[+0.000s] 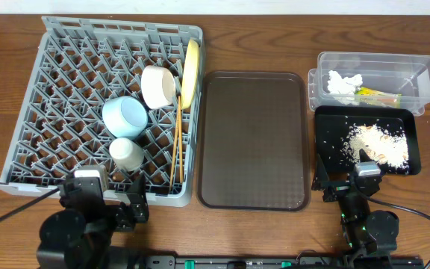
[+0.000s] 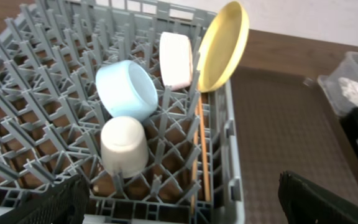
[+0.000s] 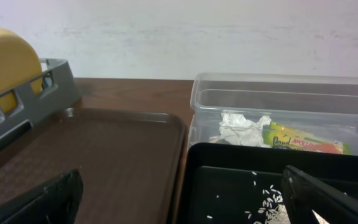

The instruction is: Sort waste into correct bins and load items into the dishwasher

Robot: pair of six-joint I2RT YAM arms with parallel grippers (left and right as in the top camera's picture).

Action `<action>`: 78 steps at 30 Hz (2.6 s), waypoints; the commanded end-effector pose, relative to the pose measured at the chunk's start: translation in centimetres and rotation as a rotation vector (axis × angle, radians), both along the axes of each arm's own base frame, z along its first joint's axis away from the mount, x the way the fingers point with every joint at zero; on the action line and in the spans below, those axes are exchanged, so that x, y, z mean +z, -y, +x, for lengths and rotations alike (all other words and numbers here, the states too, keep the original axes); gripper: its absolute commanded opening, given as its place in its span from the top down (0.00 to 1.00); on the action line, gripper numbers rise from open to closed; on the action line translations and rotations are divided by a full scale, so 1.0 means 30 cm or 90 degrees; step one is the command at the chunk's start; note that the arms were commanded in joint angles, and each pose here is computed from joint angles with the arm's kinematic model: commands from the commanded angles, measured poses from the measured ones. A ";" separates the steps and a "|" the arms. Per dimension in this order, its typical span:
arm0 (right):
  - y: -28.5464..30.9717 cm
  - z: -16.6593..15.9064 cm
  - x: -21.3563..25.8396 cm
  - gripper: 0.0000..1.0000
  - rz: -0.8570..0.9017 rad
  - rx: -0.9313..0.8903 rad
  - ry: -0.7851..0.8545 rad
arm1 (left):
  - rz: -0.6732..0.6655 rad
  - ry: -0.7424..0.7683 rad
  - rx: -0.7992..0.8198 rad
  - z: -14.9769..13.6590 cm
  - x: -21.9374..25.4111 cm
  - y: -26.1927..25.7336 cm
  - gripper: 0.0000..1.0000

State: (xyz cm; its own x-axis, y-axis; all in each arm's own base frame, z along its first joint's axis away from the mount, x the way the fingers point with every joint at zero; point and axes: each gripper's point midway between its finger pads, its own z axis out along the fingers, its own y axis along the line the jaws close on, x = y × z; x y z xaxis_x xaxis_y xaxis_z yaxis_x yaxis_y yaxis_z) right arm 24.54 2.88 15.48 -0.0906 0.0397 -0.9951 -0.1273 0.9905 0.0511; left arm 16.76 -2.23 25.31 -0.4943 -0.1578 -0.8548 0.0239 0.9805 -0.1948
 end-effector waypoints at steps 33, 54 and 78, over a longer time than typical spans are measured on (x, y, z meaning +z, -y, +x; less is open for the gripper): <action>-0.001 0.000 -0.007 0.01 -0.007 0.003 -0.004 | 0.019 0.226 0.017 0.252 -0.386 -0.004 0.03; -0.001 0.000 -0.007 0.01 -0.007 0.003 -0.004 | 0.019 0.226 0.017 0.252 -0.386 -0.004 0.03; -0.001 0.000 -0.007 0.01 -0.007 0.003 -0.004 | 0.019 0.226 0.017 0.252 -0.386 -0.004 0.03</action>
